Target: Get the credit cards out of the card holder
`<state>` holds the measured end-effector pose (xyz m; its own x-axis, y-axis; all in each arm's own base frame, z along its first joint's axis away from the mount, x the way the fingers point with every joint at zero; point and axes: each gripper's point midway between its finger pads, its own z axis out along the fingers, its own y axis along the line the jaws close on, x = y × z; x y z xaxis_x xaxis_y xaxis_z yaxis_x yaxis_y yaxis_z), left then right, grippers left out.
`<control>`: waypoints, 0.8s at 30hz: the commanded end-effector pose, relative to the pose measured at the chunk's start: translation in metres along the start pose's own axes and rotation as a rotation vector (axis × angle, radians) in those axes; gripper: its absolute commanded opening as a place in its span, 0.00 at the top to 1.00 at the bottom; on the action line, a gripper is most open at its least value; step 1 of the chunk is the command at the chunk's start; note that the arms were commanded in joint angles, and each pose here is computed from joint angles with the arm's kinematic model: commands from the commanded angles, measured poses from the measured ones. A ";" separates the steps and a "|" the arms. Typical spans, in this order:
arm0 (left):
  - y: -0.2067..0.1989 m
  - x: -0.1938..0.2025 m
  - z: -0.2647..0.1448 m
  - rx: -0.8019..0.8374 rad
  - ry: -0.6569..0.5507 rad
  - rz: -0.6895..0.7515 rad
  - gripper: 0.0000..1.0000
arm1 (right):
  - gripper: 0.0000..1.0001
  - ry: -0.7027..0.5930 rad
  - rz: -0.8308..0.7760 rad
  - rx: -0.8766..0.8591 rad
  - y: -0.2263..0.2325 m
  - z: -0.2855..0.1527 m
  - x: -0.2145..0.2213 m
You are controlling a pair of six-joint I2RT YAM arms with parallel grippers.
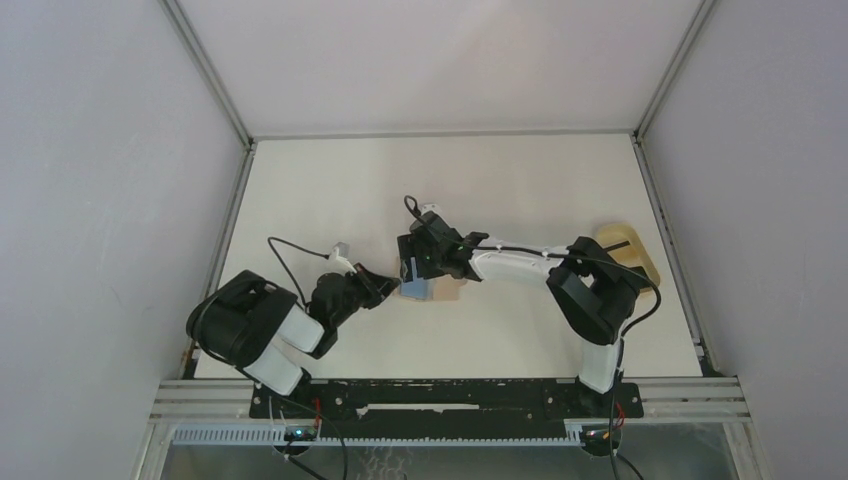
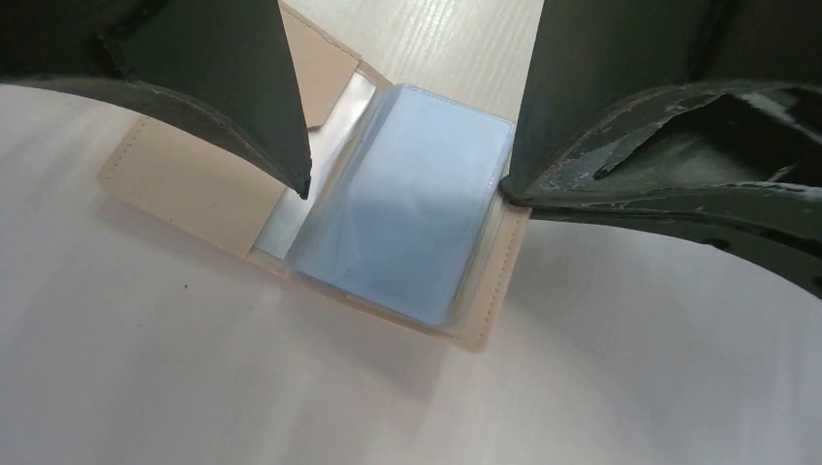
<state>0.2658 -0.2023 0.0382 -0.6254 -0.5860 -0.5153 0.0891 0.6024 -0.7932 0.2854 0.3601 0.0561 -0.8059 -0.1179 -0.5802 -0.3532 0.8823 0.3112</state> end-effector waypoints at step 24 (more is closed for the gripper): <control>0.010 0.000 -0.009 -0.011 -0.058 -0.028 1.00 | 0.16 0.057 -0.075 0.219 -0.009 0.026 0.001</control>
<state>0.2596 -0.1962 0.0304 -0.6113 -0.6145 -0.4987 0.0604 0.5921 -0.8036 0.3027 0.3729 0.0332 -0.8105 -0.1829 -0.5565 -0.3146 0.9373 0.1502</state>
